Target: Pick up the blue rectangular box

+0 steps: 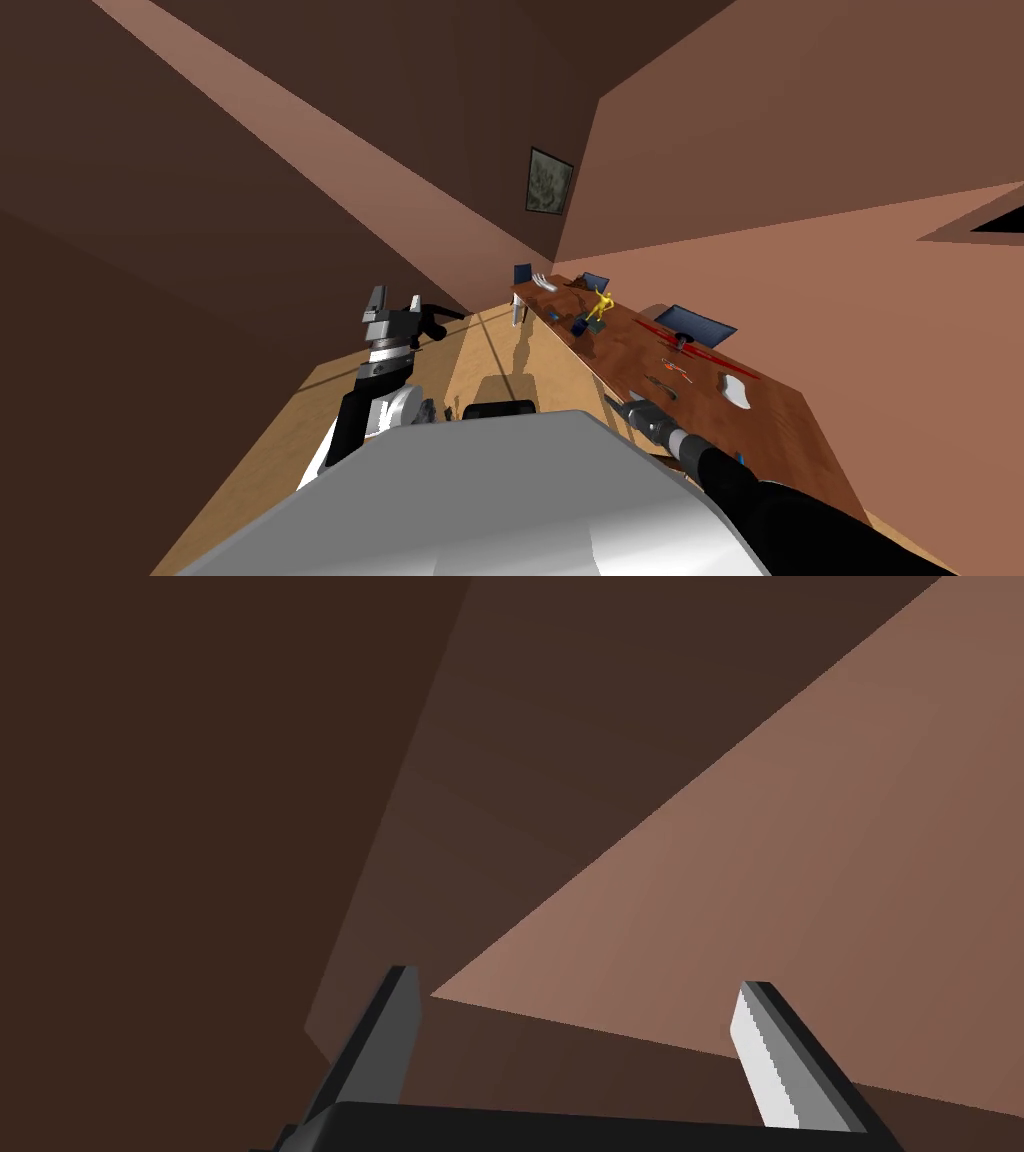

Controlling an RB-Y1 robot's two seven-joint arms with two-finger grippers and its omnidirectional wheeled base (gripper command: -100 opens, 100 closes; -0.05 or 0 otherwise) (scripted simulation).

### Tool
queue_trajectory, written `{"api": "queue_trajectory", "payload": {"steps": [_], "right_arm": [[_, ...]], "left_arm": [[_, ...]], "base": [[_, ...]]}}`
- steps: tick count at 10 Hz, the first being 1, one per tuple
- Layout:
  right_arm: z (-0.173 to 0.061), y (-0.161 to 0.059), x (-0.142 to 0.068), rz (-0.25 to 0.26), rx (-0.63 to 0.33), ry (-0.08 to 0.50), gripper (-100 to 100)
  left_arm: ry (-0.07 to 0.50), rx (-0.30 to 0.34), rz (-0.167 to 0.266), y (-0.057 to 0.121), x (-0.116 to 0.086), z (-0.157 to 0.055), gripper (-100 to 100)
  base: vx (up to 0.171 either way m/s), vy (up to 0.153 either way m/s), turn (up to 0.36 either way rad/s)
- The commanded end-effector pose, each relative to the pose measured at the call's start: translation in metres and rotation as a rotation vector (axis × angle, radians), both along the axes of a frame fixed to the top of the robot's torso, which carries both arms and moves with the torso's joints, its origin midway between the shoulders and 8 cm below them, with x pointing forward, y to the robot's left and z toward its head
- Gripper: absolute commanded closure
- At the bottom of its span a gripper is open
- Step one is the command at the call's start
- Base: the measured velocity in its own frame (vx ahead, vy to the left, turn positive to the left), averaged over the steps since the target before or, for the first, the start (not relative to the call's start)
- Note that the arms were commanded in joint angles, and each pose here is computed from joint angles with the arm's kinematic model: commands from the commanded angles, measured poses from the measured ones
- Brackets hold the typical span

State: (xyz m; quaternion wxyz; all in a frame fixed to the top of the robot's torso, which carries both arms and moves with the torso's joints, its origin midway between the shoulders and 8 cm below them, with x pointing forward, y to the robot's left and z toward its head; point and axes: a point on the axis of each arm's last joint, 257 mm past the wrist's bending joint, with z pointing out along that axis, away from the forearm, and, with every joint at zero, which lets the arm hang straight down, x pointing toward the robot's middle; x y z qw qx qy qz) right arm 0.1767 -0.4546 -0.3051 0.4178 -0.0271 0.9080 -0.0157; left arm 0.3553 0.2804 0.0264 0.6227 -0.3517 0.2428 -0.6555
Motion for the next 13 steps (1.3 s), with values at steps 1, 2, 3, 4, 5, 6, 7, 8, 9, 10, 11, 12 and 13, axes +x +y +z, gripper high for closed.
{"api": "queue_trajectory", "payload": {"steps": [1,2,3,4,5,6,7,8,9,10,11,12,13], "right_arm": [[-0.006,-0.022,-0.019,0.014,-0.087,0.064,-100],[-0.007,-0.021,-0.020,0.049,-0.108,0.080,-100],[-0.006,-0.021,-0.019,0.057,-0.111,0.082,-100],[-0.010,-0.042,-0.037,0.065,-0.188,0.137,-100],[-0.010,-0.041,-0.036,0.103,-0.206,0.150,-100],[-0.010,-0.040,-0.034,0.114,-0.209,0.153,-100],[-0.011,-0.059,-0.049,0.128,-0.283,0.197,-100],[-0.011,-0.058,-0.048,0.172,-0.301,0.216,-100],[-0.012,-0.076,-0.064,0.178,-0.359,0.262,-100],[-0.012,-0.073,-0.060,0.237,-0.384,0.273,-100],[-0.012,-0.073,-0.059,0.246,-0.388,0.274,-100],[-0.011,-0.089,-0.070,0.273,-0.450,0.313,-100],[-0.012,-0.086,-0.068,0.320,-0.465,0.325,-100]], "left_arm": [[0.000,0.000,0.000,0.000,0.000,0.000,0],[0.000,0.000,0.000,0.000,0.000,0.000,0],[0.000,0.000,0.000,0.000,0.000,0.000,0],[0.000,0.000,0.000,0.000,0.000,0.000,0],[0.000,0.000,0.000,0.000,0.000,0.000,0],[0.000,0.000,0.000,0.000,0.000,0.000,0],[0.000,0.000,0.000,0.000,0.000,0.000,0],[0.000,0.000,0.000,0.000,0.000,0.000,0],[0.000,0.000,0.000,0.000,0.000,0.000,0],[0.000,0.000,0.000,0.000,0.000,0.000,0],[0.000,0.000,0.000,0.000,0.000,0.000,0],[0.000,0.000,0.000,0.000,0.000,0.000,0],[0.000,0.000,0.000,0.000,0.000,0.000,0]], "base": [[0.001,0.061,0.127],[0.011,0.062,0.072],[0.009,0.032,-0.009],[0.007,0.054,0.148],[0.013,0.051,0.068],[0.012,0.029,-0.016],[0.032,0.052,0.138],[0.026,0.041,0.062],[0.033,0.063,0.119],[0.032,0.062,0.077],[0.013,0.019,-0.006],[0.031,0.035,0.134],[0.039,0.027,0.081]]}}
